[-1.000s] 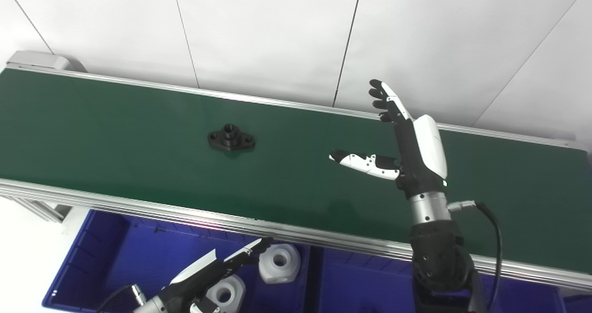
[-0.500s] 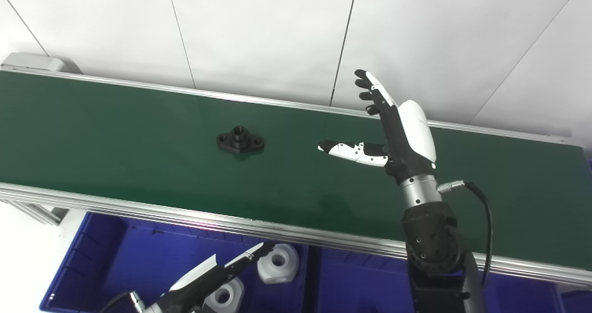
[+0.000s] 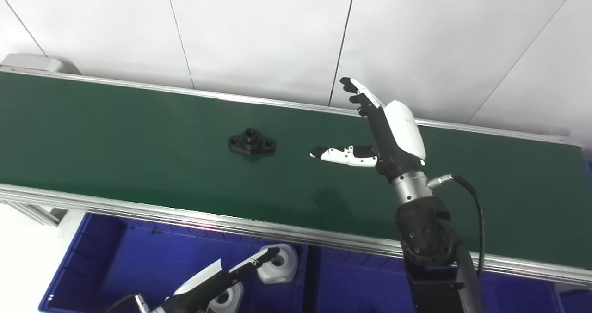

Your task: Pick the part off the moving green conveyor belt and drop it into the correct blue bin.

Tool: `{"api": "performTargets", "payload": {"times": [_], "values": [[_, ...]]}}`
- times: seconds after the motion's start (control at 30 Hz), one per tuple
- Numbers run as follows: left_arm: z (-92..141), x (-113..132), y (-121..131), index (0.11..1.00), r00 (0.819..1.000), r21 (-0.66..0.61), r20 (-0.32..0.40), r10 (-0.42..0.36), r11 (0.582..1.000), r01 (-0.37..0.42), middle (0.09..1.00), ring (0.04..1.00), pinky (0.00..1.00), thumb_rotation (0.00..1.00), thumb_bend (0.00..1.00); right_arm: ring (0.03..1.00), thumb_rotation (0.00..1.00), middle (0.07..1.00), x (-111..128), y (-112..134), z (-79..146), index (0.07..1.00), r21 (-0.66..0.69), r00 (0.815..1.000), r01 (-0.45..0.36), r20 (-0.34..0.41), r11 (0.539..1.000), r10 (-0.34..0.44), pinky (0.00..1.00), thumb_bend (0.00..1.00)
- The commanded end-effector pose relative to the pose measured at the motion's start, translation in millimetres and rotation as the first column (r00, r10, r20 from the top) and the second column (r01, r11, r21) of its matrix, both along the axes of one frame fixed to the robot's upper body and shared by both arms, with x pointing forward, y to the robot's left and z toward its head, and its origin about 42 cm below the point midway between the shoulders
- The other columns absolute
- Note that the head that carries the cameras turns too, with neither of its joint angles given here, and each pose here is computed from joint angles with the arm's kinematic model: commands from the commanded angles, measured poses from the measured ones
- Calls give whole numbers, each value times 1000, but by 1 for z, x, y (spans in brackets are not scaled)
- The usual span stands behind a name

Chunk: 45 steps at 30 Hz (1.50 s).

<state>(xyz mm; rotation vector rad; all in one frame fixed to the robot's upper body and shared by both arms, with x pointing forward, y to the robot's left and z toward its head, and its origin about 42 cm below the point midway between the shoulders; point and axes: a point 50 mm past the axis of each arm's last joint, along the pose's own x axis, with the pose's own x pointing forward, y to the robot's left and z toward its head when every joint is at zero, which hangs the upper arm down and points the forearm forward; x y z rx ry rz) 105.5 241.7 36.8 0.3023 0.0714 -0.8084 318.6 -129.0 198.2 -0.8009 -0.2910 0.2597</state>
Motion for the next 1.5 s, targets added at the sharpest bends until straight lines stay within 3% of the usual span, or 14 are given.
{"api": "performTargets", "payload": {"times": [0.0, 0.77, 0.87, 1.17, 1.47], "values": [[7, 4, -1, 1000, 998, -24, 55, -3, 1000, 4, 1000, 1000, 1000, 429, 937, 820, 503, 861, 10, 6, 17, 916, -4, 999, -7, 54, 1000, 7, 739, 852], [0, 12, 0, 1000, 999, -8, 46, 0, 1000, 0, 1000, 1000, 1000, 476, 976, 820, 471, 851, 38, 21, 5, 917, -51, 998, -62, 21, 997, 64, 761, 841], [-2, 14, -1, 1000, 999, -15, 39, -4, 1000, 5, 1000, 1000, 1000, 446, 965, 829, 466, 859, 40, 20, 2, 914, -61, 997, -72, 11, 996, 73, 771, 845], [-4, 12, -2, 1000, 1000, -18, 30, -1, 1000, 1, 1000, 1000, 999, 450, 956, 829, 371, 844, 58, 13, -15, 902, -187, 990, -111, -103, 976, 93, 774, 851], [-4, 8, -4, 1000, 1000, -18, 30, 7, 1000, -6, 1000, 1000, 996, 455, 970, 813, 326, 836, 77, 10, -26, 878, -275, 986, -118, -145, 954, 81, 759, 882]]}}
